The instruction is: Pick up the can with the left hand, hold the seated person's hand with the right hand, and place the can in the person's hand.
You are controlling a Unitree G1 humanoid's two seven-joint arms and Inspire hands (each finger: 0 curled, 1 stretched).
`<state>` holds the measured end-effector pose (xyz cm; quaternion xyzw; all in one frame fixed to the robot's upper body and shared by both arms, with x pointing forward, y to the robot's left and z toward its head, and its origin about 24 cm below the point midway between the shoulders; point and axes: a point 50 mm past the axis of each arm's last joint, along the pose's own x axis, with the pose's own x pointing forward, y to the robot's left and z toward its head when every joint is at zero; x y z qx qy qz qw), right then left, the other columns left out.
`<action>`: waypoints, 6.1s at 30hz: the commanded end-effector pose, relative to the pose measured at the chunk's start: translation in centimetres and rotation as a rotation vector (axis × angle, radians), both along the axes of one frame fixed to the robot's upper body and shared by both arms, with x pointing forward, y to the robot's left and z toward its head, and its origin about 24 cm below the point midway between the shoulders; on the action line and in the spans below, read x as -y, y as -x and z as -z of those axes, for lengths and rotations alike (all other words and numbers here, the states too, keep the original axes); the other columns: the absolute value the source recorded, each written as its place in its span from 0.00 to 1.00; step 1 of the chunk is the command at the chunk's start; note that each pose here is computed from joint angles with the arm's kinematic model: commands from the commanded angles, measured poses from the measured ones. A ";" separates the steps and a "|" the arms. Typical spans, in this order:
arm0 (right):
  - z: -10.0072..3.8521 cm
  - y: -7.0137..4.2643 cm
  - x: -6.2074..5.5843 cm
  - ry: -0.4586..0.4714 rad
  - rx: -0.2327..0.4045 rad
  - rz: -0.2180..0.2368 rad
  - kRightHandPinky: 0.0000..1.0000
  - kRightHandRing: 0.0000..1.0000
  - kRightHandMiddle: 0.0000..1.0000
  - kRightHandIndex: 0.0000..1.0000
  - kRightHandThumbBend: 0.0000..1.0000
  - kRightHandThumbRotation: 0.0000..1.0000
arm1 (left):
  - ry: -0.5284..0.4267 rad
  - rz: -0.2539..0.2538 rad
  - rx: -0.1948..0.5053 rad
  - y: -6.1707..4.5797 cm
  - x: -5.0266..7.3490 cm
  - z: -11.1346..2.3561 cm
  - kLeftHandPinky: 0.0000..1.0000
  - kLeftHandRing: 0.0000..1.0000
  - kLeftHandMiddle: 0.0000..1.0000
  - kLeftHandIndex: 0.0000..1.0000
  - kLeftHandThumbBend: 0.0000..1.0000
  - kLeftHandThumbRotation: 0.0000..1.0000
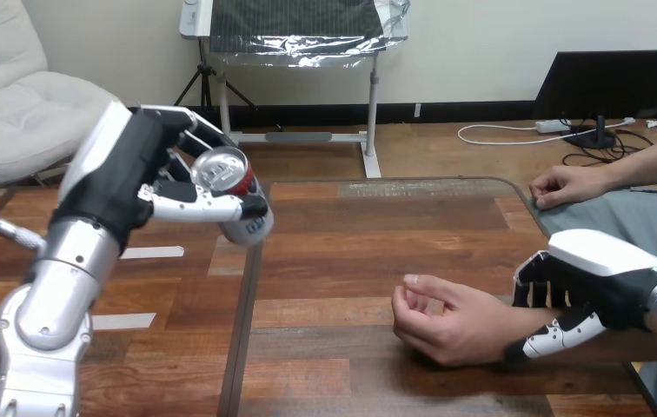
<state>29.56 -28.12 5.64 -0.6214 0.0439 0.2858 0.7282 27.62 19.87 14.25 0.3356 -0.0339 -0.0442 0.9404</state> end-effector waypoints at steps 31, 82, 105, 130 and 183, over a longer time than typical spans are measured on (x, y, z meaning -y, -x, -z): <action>-2.2 -1.4 -1.7 -0.157 0.078 0.006 0.35 0.41 0.47 0.51 0.74 0.41 | -0.004 0.101 0.042 -2.8 2.1 -0.5 0.21 0.30 0.38 0.46 0.62 0.00; -4.3 -1.6 -5.3 -0.223 0.102 -0.072 0.36 0.43 0.49 0.52 0.75 0.44 | 0.063 0.174 0.039 -6.0 5.9 0.7 0.27 0.35 0.42 0.49 0.64 0.00; -4.8 -1.7 -6.8 -0.235 0.094 -0.089 0.37 0.43 0.49 0.53 0.76 0.45 | 0.119 0.235 0.028 -6.5 8.9 1.4 0.26 0.33 0.41 0.49 0.65 0.00; -4.7 -1.4 -7.3 -0.243 0.082 -0.085 0.37 0.43 0.49 0.53 0.76 0.45 | 0.136 0.332 0.001 -6.7 12.6 2.6 0.28 0.35 0.41 0.48 0.64 0.00; -4.8 -0.9 -6.5 -0.220 0.004 -0.111 0.38 0.45 0.51 0.57 0.87 0.54 | 0.094 0.395 -0.092 -5.2 12.9 4.3 0.46 0.55 0.59 0.61 0.69 0.18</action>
